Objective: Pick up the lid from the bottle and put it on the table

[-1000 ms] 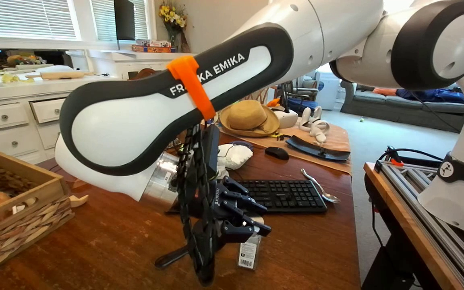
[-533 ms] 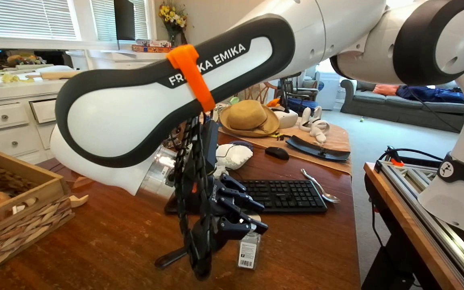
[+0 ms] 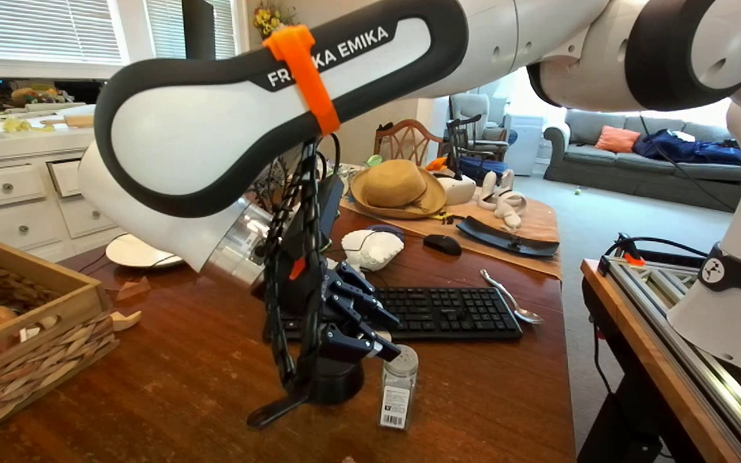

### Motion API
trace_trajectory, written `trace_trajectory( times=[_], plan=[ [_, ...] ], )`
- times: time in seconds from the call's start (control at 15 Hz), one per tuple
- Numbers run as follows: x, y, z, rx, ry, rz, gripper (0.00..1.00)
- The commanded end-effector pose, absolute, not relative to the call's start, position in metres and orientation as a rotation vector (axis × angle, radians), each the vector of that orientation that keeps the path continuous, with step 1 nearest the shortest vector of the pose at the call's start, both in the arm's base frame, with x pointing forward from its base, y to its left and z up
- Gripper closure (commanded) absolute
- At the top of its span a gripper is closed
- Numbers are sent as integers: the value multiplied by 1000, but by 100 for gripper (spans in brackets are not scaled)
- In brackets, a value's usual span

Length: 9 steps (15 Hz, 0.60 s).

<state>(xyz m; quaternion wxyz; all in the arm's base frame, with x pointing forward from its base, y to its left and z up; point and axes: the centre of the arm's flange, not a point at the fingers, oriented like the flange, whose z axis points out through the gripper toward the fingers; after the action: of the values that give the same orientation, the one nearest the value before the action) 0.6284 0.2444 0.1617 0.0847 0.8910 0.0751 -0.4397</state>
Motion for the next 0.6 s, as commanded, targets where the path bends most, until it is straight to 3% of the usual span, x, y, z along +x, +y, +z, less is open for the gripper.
trace_trajectory(
  times=[0.0, 0.53],
  plan=[
    [611, 215, 172, 2737, 180, -1285, 80],
    [641, 149, 178, 2865, 113, -1274, 80]
  ],
)
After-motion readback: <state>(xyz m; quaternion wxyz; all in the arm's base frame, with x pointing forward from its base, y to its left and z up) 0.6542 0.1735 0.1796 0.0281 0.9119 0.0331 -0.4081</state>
